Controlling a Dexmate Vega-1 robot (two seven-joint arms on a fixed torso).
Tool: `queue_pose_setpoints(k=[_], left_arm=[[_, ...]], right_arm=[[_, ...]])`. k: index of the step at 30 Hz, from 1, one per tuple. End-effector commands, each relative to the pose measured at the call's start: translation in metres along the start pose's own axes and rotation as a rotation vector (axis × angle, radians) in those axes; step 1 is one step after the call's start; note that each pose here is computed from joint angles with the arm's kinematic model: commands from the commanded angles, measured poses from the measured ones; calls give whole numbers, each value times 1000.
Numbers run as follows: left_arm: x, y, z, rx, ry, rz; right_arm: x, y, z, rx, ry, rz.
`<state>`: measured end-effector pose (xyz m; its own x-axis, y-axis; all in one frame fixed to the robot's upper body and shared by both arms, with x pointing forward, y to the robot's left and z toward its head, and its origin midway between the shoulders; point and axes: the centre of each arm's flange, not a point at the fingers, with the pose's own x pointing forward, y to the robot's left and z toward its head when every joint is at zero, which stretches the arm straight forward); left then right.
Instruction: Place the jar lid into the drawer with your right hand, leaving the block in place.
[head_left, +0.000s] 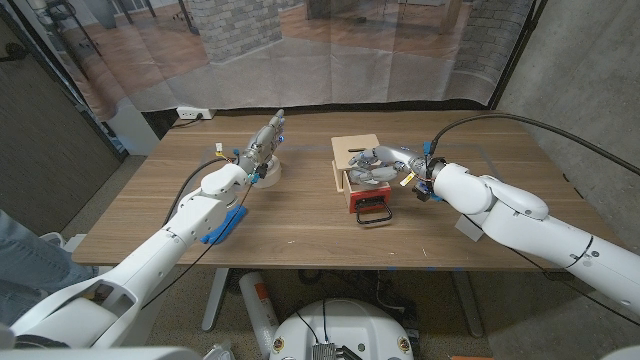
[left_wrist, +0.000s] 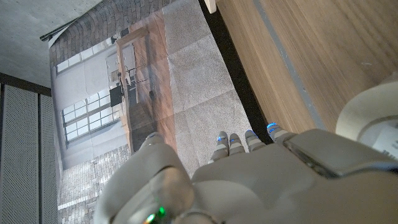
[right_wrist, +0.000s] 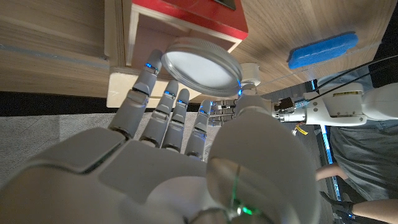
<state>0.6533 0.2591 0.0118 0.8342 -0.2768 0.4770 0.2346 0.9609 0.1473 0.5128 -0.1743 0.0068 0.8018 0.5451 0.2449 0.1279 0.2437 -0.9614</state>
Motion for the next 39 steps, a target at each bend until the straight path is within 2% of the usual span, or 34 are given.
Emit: queue_pose_setpoints(k=[1, 21, 39], left_arm=[[1, -1, -4, -5, 7, -2], [4, -1, -5, -5, 13, -6], [7, -4, -2, 1, 8, -17]], right_arm=[[-3, -1, -2, 20, 10, -59], [-4, -2, -5, 48, 20, -101], [-11, -10, -2, 44, 18, -131]])
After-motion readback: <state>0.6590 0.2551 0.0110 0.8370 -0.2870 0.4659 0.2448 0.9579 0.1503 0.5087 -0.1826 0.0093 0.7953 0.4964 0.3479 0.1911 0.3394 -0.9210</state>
